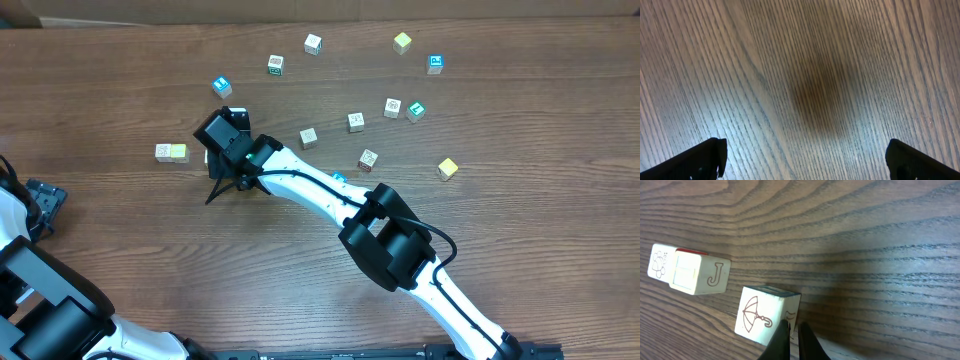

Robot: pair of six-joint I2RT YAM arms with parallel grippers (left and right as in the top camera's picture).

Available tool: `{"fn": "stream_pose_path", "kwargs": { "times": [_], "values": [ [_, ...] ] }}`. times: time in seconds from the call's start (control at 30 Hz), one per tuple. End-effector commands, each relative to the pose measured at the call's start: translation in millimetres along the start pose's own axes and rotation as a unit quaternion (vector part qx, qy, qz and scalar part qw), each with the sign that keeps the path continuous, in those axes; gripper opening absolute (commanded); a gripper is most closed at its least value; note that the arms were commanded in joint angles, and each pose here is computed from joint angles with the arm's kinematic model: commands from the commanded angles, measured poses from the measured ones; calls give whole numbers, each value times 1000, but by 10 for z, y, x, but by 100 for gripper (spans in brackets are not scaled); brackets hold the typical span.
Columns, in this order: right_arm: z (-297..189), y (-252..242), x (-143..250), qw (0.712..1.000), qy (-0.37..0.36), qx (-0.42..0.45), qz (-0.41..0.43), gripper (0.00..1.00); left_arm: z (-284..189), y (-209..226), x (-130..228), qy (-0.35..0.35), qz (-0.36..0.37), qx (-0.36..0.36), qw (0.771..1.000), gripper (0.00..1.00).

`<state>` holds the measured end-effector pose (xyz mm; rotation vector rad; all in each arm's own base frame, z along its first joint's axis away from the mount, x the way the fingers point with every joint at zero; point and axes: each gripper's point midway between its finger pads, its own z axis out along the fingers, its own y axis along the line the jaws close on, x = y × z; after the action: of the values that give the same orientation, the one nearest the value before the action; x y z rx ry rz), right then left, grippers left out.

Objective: Form a horizontal line

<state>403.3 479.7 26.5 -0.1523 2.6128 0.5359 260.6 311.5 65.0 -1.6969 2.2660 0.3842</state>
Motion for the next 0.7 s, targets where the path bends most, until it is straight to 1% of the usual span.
{"fn": "stream_pose_path", "kwargs": {
  "times": [0.0,0.67],
  "values": [
    [46,50,80,1000,7,-8,5,5,60,49,29,4,3,-14,1000,100],
    [43,133,-7,1000,-10,-25,16,5,60,49,29,4,3,-14,1000,99]
  ]
}}
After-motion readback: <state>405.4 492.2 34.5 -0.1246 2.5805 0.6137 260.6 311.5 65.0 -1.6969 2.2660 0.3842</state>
